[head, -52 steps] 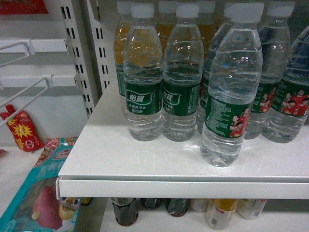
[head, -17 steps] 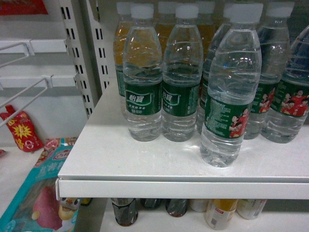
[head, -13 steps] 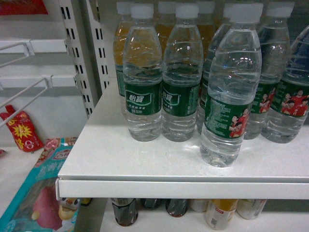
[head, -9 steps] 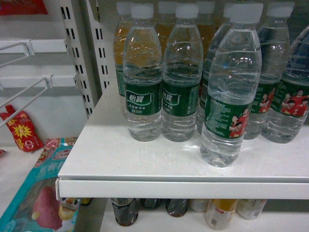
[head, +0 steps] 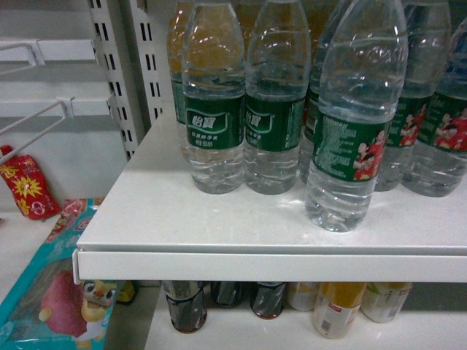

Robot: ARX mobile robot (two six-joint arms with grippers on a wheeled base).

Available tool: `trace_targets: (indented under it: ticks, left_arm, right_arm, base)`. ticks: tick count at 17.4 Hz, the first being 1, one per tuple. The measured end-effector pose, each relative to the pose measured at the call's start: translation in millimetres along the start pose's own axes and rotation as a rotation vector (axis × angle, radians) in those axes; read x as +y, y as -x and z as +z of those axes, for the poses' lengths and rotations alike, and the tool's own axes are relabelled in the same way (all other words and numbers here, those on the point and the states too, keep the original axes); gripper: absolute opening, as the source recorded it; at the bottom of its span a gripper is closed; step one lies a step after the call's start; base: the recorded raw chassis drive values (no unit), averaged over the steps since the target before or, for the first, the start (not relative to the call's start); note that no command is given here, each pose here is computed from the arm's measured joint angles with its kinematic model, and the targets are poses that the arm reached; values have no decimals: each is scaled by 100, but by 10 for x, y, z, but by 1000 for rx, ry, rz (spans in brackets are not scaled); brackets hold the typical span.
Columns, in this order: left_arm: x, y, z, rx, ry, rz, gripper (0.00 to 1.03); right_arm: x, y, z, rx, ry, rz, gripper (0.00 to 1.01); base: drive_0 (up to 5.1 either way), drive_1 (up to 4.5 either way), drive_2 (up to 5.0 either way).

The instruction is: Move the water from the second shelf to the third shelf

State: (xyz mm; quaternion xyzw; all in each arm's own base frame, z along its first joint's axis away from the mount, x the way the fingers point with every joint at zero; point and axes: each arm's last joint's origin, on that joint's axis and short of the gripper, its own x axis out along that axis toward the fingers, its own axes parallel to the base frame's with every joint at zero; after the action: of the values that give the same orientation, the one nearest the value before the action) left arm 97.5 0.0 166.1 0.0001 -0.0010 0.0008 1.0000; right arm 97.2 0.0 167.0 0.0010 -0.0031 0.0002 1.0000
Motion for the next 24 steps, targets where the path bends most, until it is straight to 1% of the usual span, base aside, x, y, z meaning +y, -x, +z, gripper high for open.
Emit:
trace_targets:
  ticks: [24]
  left_arm:
    - [0, 0, -4, 4, 0, -2, 98]
  right_arm:
    - [0, 0, -4, 4, 1, 0, 98]
  base:
    - [0, 0, 0]
